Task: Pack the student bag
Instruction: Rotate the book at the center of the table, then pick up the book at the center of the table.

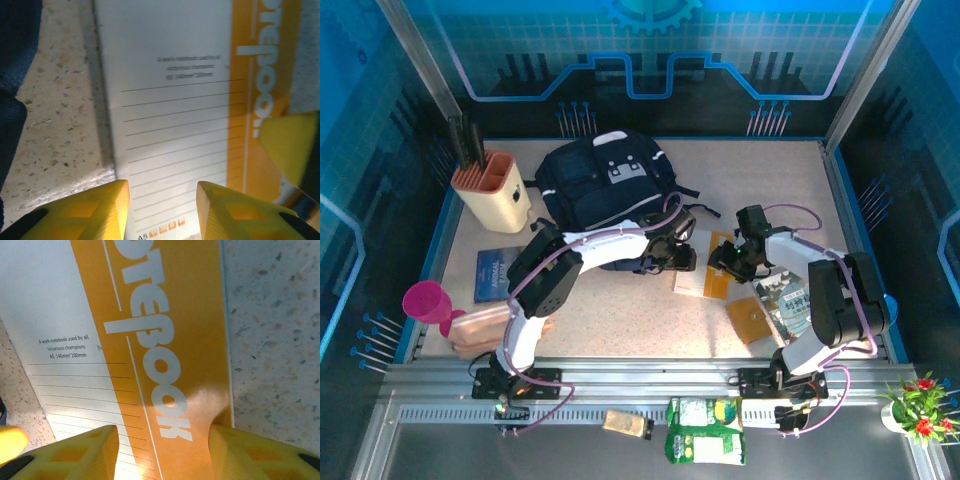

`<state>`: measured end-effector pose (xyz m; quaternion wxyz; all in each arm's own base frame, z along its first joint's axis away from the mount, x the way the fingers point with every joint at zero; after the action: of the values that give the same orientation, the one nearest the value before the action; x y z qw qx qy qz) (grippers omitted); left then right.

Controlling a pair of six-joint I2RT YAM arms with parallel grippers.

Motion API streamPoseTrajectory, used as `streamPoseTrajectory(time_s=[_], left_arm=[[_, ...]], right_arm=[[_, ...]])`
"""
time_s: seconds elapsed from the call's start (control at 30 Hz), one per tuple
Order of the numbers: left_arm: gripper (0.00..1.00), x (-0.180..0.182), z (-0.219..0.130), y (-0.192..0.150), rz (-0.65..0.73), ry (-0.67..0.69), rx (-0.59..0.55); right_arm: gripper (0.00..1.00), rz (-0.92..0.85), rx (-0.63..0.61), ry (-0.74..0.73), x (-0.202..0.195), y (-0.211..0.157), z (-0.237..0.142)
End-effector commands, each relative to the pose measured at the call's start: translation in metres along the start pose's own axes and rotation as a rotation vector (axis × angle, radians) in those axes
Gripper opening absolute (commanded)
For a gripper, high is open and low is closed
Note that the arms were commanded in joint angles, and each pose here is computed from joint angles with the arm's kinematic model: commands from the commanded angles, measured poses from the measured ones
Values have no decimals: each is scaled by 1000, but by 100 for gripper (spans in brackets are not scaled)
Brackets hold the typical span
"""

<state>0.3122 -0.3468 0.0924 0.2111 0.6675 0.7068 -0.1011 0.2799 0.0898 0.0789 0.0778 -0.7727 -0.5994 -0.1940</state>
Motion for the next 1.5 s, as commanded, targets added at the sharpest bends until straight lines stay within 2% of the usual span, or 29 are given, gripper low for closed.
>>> streamPoseTrajectory(time_s=[0.0, 0.47, 0.57, 0.67, 0.83, 0.93, 1.2, 1.47], left_arm=[[42, 7, 9, 6, -52, 44, -7], [50, 12, 26, 2, -87, 48, 61], [50, 1, 23, 2, -83, -22, 105], [46, -18, 9, 4, -78, -153, 153], [38, -42, -21, 5, -61, -307, 161], [34, -45, -27, 3, -57, -342, 161], [32, -33, -19, 5, -106, -347, 168], [41, -6, -1, 8, -141, -175, 115]], right_arm=[[52, 14, 45, -3, 0, -9, 5], [53, 28, 72, 2, 2, -10, 10], [53, 43, 79, 25, 3, -12, 12], [52, 56, 73, 31, 3, -12, 12], [51, 83, 61, 30, 0, -12, 13], [50, 93, 56, 26, -2, -12, 13], [49, 108, 51, 8, -8, -15, 13], [49, 115, 58, -7, -10, -16, 15]])
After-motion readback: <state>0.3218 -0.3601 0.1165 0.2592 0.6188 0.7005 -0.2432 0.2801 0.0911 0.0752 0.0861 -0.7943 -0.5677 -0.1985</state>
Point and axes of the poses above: each hand's point on the last joint's axis, 136 mm out from that joint toward the fingers, its own z axis out along the fingers, its own x axis along the line the jaws close on, y = z × x, the point moved 6 cm from there along -z, back along the fingers, and after that the axes turned 10 degrees about -z, right-handed, at the moved point
